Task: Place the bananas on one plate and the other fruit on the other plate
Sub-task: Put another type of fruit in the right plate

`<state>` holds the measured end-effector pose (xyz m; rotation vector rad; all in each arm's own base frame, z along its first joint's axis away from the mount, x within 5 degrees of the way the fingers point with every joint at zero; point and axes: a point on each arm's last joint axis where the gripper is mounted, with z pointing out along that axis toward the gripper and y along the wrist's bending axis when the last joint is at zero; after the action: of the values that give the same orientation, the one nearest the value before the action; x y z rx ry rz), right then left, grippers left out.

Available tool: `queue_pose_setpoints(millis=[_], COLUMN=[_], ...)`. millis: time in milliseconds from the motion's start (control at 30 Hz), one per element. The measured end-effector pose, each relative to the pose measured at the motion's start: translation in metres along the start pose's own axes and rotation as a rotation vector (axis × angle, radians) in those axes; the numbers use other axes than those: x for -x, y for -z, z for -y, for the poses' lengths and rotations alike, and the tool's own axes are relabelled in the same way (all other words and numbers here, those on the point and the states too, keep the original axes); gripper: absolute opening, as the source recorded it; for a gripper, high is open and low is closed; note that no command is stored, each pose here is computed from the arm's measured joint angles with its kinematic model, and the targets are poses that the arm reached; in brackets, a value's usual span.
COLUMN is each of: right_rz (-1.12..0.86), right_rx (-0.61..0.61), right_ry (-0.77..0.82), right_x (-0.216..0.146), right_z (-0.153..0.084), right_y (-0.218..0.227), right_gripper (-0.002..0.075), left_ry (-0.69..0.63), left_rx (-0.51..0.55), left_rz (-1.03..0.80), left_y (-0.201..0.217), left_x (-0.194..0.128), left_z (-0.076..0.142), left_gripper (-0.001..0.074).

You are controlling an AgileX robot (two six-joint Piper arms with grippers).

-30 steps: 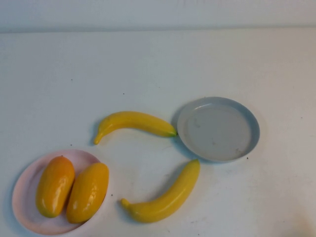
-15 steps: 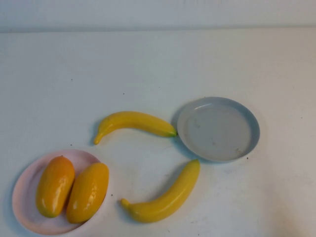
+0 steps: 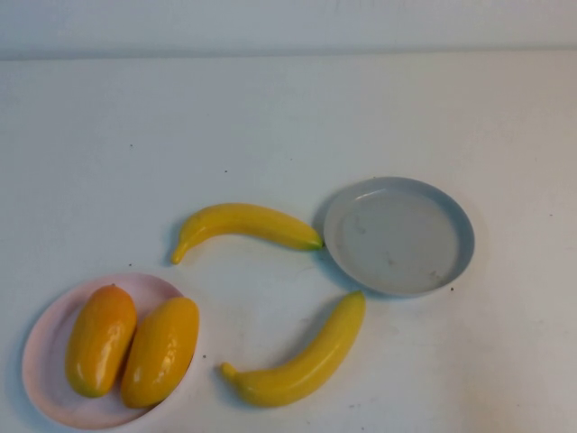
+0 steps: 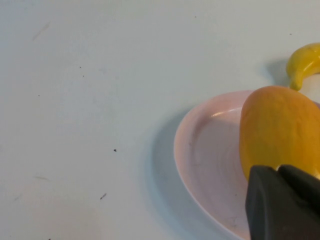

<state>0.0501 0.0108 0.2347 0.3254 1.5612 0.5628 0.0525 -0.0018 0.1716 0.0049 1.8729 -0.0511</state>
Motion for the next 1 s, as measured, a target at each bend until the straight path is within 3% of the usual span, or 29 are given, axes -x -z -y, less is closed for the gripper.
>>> queue_pose_setpoints(millis=[167, 400, 767, 1000], right_rz=[-0.333, -0.781, -1.054, -1.158], right_rx=[-0.028, -0.012, 0.179, 0.353], right_ry=[0.147, 0.332, 0.332, 0.549], right_x=[0.023, 0.03, 0.01, -0.017], right_z=[-0.028, -0.04, -0.061, -0.11], right_y=[-0.005, -0.046, -0.125, -0.176], right_gripper=[-0.0017, -0.0017, -0.0017, -0.0017], left_ry=[0.0, 0.0, 0.0, 0.0], left_rx=[0.0, 0.0, 0.0, 0.0], left_rz=[0.0, 0.0, 0.0, 0.0], left_y=[0.0, 0.0, 0.0, 0.0], left_x=[0.0, 0.0, 0.0, 0.0], left_z=[0.0, 0.0, 0.0, 0.0], left_gripper=[-0.0004, -0.0004, -0.0004, -0.0004])
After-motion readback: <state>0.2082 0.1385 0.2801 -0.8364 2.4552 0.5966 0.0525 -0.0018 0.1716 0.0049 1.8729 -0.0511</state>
